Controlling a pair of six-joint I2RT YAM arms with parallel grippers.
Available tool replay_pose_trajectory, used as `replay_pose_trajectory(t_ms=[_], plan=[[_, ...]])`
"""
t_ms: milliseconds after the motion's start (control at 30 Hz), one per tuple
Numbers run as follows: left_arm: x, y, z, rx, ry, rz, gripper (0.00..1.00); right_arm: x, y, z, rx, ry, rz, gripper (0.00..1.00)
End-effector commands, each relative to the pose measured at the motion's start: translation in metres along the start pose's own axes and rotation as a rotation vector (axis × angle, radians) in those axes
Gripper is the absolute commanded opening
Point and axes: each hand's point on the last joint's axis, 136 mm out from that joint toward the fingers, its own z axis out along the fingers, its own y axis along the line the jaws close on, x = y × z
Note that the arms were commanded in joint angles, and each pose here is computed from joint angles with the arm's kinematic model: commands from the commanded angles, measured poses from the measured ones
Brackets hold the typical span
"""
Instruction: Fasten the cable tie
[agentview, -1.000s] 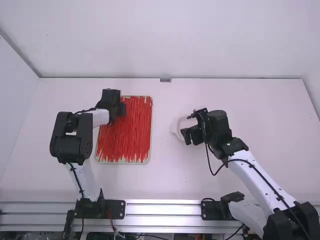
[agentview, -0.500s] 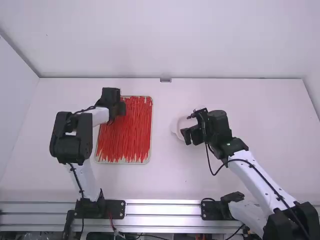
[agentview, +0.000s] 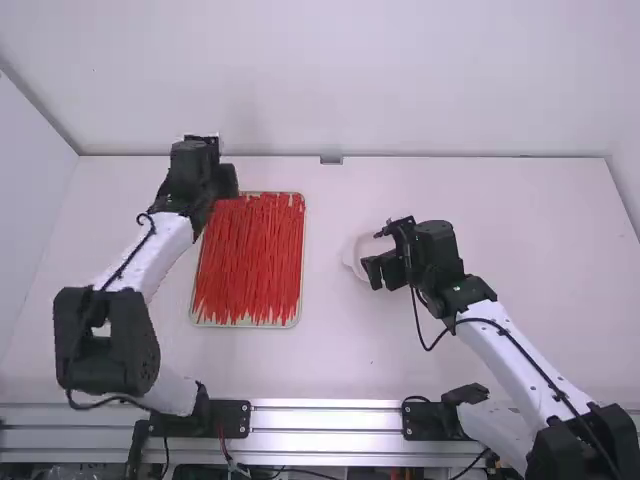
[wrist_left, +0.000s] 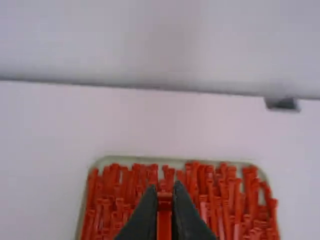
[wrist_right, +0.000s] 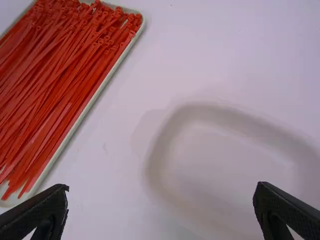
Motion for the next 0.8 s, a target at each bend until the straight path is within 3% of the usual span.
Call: replay_pose_trajectory(t_ms=[0, 167, 300, 633, 767], plan=[[-0.04, -0.009, -0.04, 0.041, -0.101, 0.013, 0.02, -0.02, 0.001, -0.008, 0.001, -0.053, -0.003, 0.99], [-0.062, -0.011, -0.098, 0.046, -0.182, 0.023, 0.02, -0.02, -0.001, -0.008, 0.005, -0.054, 0.0, 0.99], [-0.059, -0.011, -0.128, 0.05, -0.225, 0.019, 0.02, -0.021, -0.003, -0.009, 0.004, -0.059, 0.006, 0.99], [-0.023, -0.008, -0.147, 0.074, -0.309, -0.062, 0.02, -0.034, 0.006, -0.009, -0.016, -0.108, 0.025, 0.99], [-0.008, -0.022, -0.144, 0.165, -0.328, -0.057, 0.02, -0.046, 0.013, -0.009, -0.035, -0.155, 0.047, 0.99]])
